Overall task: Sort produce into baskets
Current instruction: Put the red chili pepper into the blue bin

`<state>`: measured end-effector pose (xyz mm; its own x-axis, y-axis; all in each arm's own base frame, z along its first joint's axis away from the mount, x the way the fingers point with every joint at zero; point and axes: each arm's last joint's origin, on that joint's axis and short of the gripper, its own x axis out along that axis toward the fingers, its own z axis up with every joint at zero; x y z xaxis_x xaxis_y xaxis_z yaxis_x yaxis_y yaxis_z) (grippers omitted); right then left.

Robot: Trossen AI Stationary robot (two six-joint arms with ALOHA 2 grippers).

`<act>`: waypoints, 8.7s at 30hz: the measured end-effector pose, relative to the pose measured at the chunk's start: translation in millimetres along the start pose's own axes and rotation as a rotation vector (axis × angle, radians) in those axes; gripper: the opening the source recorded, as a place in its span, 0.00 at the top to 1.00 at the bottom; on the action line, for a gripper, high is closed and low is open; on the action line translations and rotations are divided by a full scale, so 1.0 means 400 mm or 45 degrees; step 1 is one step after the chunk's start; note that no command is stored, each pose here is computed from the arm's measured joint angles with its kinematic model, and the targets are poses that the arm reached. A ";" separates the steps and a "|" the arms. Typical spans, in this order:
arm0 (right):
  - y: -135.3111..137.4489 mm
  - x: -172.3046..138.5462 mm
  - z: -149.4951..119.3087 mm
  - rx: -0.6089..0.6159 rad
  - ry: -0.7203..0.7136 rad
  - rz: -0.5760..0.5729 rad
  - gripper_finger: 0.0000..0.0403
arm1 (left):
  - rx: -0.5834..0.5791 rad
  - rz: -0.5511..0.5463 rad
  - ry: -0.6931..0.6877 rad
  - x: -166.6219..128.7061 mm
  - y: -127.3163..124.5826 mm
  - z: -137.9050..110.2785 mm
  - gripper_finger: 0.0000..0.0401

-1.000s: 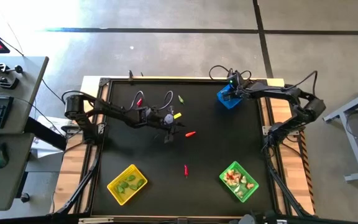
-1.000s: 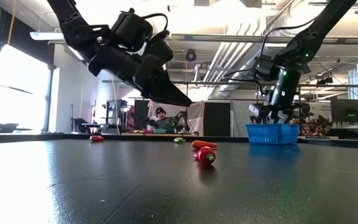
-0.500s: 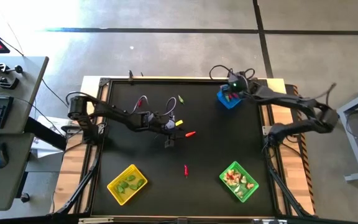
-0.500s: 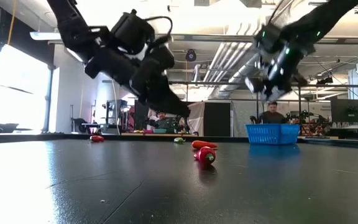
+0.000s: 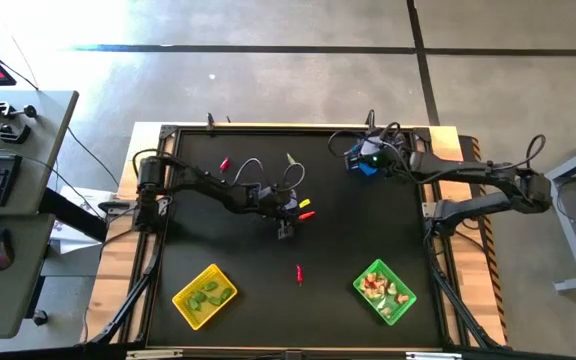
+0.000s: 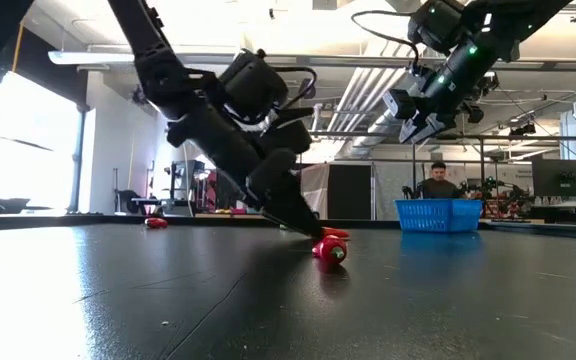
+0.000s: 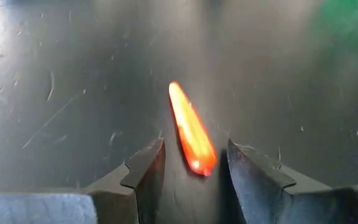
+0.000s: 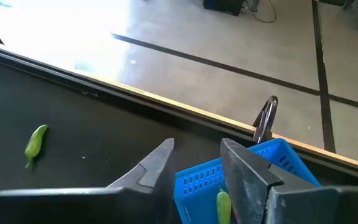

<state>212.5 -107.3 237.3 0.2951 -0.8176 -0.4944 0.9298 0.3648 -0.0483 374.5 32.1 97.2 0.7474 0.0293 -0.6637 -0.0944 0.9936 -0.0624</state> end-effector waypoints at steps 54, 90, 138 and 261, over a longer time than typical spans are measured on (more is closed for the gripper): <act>-0.111 -0.203 0.040 0.034 -0.195 0.132 0.69 | -0.175 0.085 -0.445 0.259 0.329 0.448 1.00; -0.115 -0.202 0.033 -0.067 -0.180 0.083 0.69 | -0.077 0.108 -0.596 0.250 0.333 0.470 0.98; -0.186 -0.167 -0.176 -0.066 -0.327 0.346 1.00 | 0.027 0.055 -0.866 0.048 0.169 0.356 1.00; -0.188 -0.163 -0.184 -0.019 -0.282 0.332 1.00 | -0.299 -0.056 -0.189 0.107 0.253 0.378 0.98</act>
<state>106.9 -48.5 209.3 0.5649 -0.7721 -0.2913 0.8137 0.5798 0.0414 496.5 150.5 175.3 0.8408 0.0195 -0.5409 -0.1965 0.9422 -0.2714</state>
